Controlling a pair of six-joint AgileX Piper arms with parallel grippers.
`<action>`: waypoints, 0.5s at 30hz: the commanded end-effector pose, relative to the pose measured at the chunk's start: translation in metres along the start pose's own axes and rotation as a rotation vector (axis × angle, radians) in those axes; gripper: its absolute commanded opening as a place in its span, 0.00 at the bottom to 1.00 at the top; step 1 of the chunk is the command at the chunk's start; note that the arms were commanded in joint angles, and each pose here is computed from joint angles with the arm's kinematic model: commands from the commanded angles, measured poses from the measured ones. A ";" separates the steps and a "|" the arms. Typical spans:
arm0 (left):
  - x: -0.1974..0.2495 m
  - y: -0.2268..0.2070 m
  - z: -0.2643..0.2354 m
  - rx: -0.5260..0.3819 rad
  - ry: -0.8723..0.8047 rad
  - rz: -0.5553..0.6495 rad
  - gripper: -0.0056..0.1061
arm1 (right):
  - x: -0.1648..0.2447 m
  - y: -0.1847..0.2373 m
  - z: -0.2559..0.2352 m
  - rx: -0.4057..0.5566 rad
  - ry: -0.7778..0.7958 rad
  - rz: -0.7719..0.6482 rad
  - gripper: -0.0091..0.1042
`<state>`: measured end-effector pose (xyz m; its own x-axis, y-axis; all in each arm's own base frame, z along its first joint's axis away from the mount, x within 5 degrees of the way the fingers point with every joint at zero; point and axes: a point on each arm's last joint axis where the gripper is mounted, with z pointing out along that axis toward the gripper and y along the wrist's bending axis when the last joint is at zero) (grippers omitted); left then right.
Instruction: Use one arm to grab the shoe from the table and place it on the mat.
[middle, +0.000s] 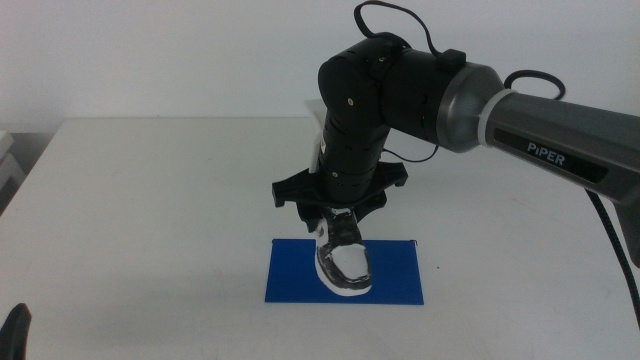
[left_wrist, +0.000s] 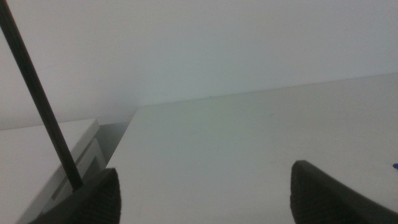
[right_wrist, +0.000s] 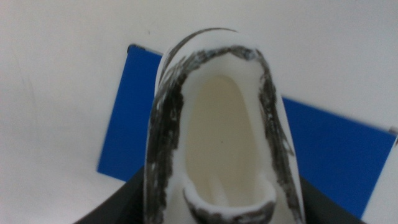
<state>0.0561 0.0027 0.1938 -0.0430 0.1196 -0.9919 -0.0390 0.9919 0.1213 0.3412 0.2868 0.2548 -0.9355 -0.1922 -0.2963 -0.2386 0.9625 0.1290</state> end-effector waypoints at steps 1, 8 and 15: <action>-0.006 0.000 -0.001 0.000 -0.084 -0.014 0.89 | -0.007 0.002 -0.039 -0.051 -0.109 0.106 0.05; -0.006 0.000 -0.001 0.000 -0.084 -0.014 0.89 | -0.011 -0.006 -0.039 -0.012 -0.161 0.587 0.05; -0.006 0.000 -0.001 0.000 -0.084 -0.014 0.89 | -0.010 -0.012 -0.039 0.008 -0.190 1.216 0.05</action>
<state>0.0561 0.0027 0.1938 -0.0430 0.1196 -0.9919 -0.0390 0.9919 0.1213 0.3482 0.2778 0.2557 -0.6375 0.7547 -0.1552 0.6927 0.6496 0.3134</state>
